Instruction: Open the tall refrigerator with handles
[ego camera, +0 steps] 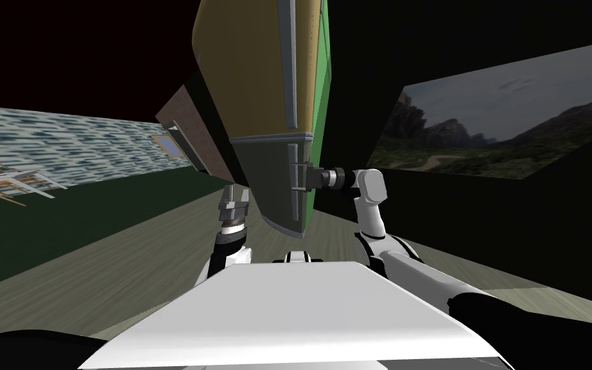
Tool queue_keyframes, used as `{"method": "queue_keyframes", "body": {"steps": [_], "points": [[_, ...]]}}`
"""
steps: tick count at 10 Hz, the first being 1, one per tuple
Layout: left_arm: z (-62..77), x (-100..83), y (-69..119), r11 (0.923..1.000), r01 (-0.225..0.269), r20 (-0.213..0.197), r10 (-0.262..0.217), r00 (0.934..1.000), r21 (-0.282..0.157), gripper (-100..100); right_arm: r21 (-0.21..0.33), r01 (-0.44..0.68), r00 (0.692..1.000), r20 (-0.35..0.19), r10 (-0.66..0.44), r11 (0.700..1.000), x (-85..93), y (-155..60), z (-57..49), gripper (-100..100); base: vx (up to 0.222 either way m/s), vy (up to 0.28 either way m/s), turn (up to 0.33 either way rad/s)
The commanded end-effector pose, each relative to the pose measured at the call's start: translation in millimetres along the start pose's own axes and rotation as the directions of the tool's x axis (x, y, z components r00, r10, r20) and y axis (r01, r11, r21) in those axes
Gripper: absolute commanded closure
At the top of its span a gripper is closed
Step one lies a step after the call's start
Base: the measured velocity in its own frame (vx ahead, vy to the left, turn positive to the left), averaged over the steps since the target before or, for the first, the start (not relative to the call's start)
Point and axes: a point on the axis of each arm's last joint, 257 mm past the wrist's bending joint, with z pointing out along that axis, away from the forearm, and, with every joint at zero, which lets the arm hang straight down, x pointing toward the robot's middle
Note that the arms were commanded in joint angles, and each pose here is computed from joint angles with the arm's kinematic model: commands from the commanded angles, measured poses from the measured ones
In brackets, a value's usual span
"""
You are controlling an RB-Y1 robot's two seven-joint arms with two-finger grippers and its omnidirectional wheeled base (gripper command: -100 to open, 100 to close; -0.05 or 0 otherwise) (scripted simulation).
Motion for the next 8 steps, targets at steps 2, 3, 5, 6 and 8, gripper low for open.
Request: {"method": "queue_keyframes", "body": {"steps": [2,3,5,6,8], "points": [[0.0,0.0,0.0,1.0000,0.000,0.000,0.000,1.0000,0.000,0,-0.045,0.070,0.994,-0.085,-0.074,0.997,21.7,-5,0.3,-100,0.007,0.035,-0.009],[0.0,0.0,0.0,1.0000,0.000,0.000,0.000,1.0000,0.000,0,-0.074,0.115,0.986,-0.112,-0.123,0.991,28.7,-14,-0.2,-100,0.015,0.040,-0.036],[0.0,0.0,0.0,1.0000,0.000,0.000,0.000,1.0000,0.000,0,-0.086,0.126,0.978,-0.154,-0.138,0.988,39.8,-13,-1.6,-100,0.015,0.033,-0.008],[0.0,0.0,0.0,1.0000,0.000,0.000,0.000,1.0000,0.000,0,-0.115,0.168,0.965,-0.182,-0.187,0.979,47.3,-23,-3.0,-100,0.013,0.055,-0.024],[0.0,0.0,0.0,1.0000,0.000,0.000,0.000,1.0000,0.000,0,-0.127,0.175,0.955,-0.220,-0.199,0.976,57.6,-22,-5.4,-100,0.005,0.037,-0.012]]}}
